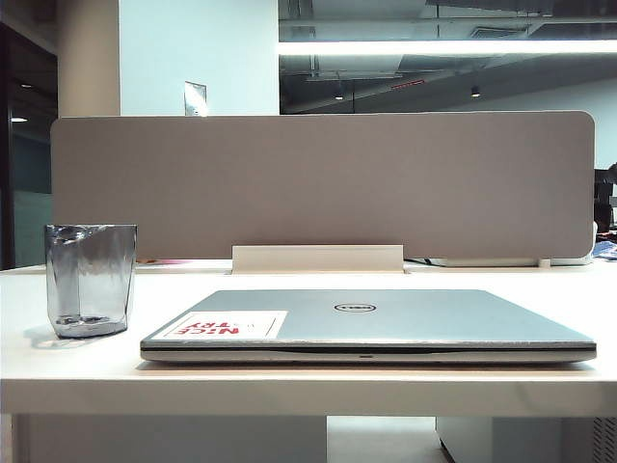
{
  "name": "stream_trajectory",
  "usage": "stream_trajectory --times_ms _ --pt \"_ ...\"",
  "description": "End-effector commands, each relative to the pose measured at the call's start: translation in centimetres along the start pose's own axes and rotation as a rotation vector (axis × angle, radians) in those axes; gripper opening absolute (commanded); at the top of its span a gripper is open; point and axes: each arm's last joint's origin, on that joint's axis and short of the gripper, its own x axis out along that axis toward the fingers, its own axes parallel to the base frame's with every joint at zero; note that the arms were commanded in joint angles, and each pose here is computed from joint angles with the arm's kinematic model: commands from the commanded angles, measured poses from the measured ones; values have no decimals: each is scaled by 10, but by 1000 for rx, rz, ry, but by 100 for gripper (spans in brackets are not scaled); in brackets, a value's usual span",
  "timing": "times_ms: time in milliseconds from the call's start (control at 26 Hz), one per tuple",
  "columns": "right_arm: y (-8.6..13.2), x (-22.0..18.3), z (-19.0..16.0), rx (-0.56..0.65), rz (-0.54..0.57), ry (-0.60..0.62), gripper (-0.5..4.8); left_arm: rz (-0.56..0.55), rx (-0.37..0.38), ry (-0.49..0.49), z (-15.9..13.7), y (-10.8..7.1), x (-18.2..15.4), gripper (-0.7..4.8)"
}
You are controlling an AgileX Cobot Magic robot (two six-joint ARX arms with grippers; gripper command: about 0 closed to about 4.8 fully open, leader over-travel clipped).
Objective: Pick up the water cup and place it on the side of the laptop away from you.
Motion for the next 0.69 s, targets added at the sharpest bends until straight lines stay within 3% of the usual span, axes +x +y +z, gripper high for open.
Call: stream_trajectory --times_ms 39,116,270,347,462,539,693 --pt "1 0 -1 0 22 1 -8 -101 70 30 -2 -1 11 -4" --pt "1 0 -1 3 22 6 -8 -144 99 93 -9 0 21 -1" --pt "1 0 -2 3 22 6 -8 -170 83 176 -21 3 34 37" --pt "1 0 -2 5 22 9 -8 -237 87 198 -28 3 46 91" --pt "0 0 -2 6 22 11 -8 -351 182 204 -37 3 57 154" --pt "1 0 -2 6 22 11 -8 -412 217 236 -42 4 63 161" --pt "1 0 -2 6 22 12 -8 -412 231 270 -46 6 71 161"
